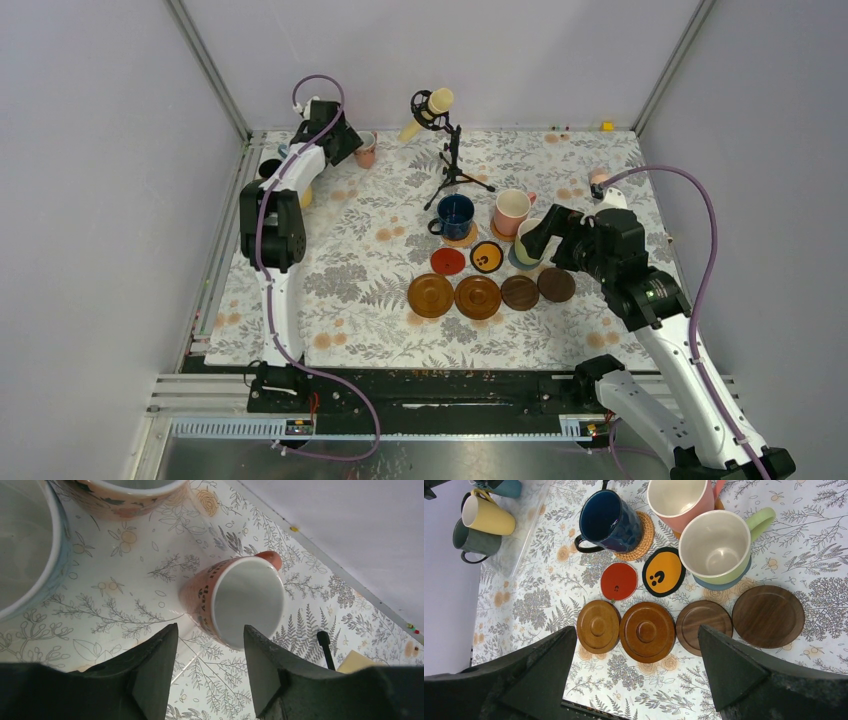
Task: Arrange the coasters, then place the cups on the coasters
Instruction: Pick up the cup at the corner of the board.
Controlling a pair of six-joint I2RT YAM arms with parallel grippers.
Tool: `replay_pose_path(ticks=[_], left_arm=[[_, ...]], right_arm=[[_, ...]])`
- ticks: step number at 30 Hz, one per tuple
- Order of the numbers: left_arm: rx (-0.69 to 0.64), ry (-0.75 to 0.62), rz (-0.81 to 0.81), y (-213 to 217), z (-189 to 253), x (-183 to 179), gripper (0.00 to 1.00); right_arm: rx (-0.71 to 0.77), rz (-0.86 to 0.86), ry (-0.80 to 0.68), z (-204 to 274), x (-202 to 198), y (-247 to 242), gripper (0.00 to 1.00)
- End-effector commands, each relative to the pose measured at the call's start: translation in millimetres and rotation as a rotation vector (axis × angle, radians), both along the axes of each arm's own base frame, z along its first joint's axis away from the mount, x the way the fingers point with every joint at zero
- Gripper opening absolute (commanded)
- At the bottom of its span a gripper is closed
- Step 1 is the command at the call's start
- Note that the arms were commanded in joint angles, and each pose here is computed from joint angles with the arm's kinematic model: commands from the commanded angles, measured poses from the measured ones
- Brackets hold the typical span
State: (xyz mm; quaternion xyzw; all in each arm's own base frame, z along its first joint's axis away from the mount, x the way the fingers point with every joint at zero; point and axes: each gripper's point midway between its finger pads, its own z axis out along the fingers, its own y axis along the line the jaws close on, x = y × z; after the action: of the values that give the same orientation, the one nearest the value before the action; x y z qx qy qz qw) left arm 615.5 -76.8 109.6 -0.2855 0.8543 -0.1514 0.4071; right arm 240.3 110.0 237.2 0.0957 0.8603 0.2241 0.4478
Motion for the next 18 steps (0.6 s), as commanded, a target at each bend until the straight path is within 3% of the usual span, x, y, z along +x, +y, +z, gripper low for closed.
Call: replay_pose_path(ticks=[1, 9, 18], left_arm=[[-0.041, -0.078, -0.012, 0, 18, 19, 0.5], [-0.032, -0.077, -0.044, -1, 14, 21, 0.42], [-0.025, -0.084, -0.054, 0, 24, 17, 0.25]], right_arm=[[0.03, 0.004, -0.061, 19, 6, 3, 0.99], [0.035, 0.005, -0.044, 16, 7, 5, 1.0], [0.042, 0.001, -0.05, 17, 8, 5, 1.0]])
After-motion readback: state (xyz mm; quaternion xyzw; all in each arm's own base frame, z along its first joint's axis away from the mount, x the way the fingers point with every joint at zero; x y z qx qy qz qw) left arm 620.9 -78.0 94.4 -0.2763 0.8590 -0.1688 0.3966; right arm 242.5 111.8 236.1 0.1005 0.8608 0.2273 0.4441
